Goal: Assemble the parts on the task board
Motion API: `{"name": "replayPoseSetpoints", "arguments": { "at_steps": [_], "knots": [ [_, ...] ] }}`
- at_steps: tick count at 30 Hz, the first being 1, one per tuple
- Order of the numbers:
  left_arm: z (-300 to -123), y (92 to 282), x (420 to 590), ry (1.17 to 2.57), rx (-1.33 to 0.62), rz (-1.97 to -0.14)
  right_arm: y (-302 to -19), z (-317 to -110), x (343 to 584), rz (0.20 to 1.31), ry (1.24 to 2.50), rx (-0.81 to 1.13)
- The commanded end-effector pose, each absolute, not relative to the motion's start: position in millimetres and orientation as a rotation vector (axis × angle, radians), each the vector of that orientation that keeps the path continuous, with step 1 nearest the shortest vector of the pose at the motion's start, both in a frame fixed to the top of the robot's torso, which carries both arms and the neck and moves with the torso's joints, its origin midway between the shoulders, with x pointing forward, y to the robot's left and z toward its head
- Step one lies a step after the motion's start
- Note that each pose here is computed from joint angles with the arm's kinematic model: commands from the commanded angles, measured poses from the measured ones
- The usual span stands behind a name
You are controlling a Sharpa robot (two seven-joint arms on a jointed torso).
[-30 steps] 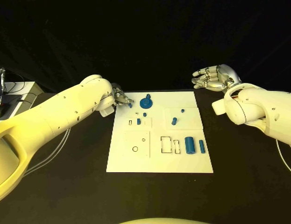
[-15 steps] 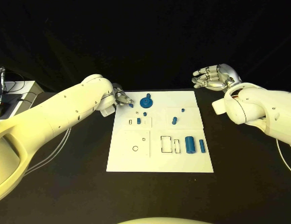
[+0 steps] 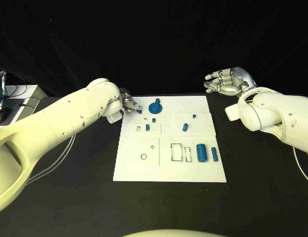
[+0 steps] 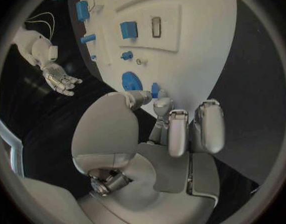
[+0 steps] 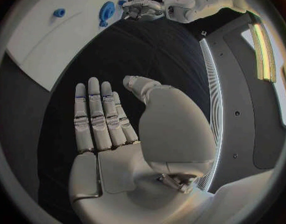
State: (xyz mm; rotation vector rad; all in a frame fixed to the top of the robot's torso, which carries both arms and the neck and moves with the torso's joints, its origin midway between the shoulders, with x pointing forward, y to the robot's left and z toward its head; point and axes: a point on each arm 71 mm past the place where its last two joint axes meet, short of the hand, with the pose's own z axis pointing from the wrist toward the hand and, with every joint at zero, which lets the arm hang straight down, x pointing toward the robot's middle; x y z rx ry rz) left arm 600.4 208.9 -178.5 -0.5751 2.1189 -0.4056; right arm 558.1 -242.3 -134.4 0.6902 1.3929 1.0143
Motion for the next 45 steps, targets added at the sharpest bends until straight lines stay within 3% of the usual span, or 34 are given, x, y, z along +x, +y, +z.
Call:
{"name": "replayPoseSetpoints", "arguments": {
  "at_steps": [1,15,27,45],
  "knots": [
    [-176.1,204.9,600.2,2.101,-0.618,-0.495,-241.3,-133.2,558.2,1.023,1.388,0.67],
    [-170.7,210.0,592.0,2.111,-0.713,-0.603,-245.0,-133.3,559.8,1.013,1.382,0.676],
    [-161.5,209.0,566.8,2.122,-0.513,-0.528,-248.8,-134.1,560.8,1.006,1.378,0.683],
    [-169.9,193.5,538.5,2.031,-0.263,-0.413,-249.6,-137.5,560.8,1.004,1.382,0.685]
  ]
}}
